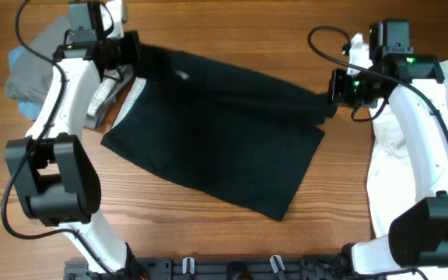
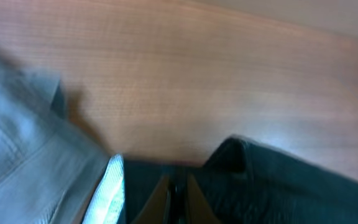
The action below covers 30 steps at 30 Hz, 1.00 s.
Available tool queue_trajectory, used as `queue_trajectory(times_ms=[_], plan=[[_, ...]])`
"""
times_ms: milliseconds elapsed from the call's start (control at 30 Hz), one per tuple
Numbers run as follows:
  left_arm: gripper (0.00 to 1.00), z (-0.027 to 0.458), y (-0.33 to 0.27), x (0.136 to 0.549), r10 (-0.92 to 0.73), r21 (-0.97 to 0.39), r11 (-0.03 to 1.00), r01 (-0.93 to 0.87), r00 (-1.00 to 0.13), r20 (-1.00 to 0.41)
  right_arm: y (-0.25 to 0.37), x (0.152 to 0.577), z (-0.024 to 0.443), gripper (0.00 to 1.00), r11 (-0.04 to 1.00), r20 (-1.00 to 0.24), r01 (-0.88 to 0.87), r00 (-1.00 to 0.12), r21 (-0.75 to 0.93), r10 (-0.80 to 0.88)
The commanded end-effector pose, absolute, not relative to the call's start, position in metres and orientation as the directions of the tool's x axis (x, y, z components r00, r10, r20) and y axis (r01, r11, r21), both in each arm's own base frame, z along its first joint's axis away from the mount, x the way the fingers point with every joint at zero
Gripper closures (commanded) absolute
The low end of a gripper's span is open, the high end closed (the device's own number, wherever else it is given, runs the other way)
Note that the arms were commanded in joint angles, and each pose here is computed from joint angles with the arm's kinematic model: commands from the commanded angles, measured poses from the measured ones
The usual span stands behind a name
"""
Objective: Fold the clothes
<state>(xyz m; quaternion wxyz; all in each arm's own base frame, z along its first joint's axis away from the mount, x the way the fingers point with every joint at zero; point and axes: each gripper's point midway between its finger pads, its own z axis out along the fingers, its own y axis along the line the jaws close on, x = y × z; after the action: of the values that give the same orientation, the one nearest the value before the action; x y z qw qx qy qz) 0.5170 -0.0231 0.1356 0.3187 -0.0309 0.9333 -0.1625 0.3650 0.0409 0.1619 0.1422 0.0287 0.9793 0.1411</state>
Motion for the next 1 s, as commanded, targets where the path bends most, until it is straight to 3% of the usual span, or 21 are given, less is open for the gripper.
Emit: queue_trajectory(times_ms=[0, 133, 233, 400, 500, 567, 633, 700, 833, 967], plan=[[0.96, 0.144, 0.044, 0.49, -0.233, -0.226, 0.966, -0.127, -0.808, -0.54, 0.062, 0.34, 0.165, 0.96, 0.914, -0.209, -0.108, -0.978, 0.391, -0.026], [0.96, 0.133, 0.064, 0.459, -0.287, -0.232, 0.952, -0.202, -0.853, -0.437, 0.066, 0.329, 0.163, 0.96, 0.908, -0.184, -0.157, -0.979, 0.388, -0.091], [0.96, 0.133, 0.062, 0.459, -0.285, -0.241, 0.951, -0.195, -0.856, -0.431, 0.062, 0.342, 0.162, 0.96, 0.928, -0.223, -0.143, -0.973, 0.344, -0.067], [0.96, 0.152, 0.041, 0.481, -0.246, -0.342, 0.937, -0.064, -0.817, -0.521, 0.024, 0.403, 0.173, 0.96, 0.987, -0.45, -0.125, -0.89, 0.097, -0.068], [0.96, 0.191, 0.03, 0.506, -0.191, -0.358, 0.929, 0.087, -0.718, -0.67, -0.003, 0.442, 0.199, 0.96, 0.996, -0.605, -0.062, -0.792, -0.058, -0.085], [0.96, 0.228, 0.033, 0.523, -0.167, -0.312, 0.939, 0.145, -0.602, -0.781, -0.037, 0.467, 0.233, 0.96, 0.977, -0.712, 0.083, -0.698, -0.196, -0.084], [0.96, 0.25, 0.034, 0.531, -0.161, -0.288, 0.943, 0.166, -0.532, -0.831, -0.047, 0.478, 0.254, 0.96, 0.96, -0.762, 0.11, -0.634, -0.257, -0.131], [0.96, 0.254, 0.035, 0.532, -0.157, -0.282, 0.944, 0.17, -0.518, -0.841, -0.039, 0.48, 0.255, 0.96, 0.967, -0.765, 0.067, -0.626, -0.245, -0.151], [0.96, 0.228, 0.03, 0.515, -0.171, -0.324, 0.936, 0.138, -0.624, -0.762, -0.013, 0.459, 0.227, 0.96, 0.981, -0.678, -0.075, -0.713, -0.181, -0.18], [0.96, 0.204, 0.028, 0.495, -0.152, -0.332, 0.936, 0.117, -0.716, -0.681, 0.001, 0.436, 0.207, 0.96, 0.992, -0.597, -0.062, -0.794, -0.106, -0.113]])
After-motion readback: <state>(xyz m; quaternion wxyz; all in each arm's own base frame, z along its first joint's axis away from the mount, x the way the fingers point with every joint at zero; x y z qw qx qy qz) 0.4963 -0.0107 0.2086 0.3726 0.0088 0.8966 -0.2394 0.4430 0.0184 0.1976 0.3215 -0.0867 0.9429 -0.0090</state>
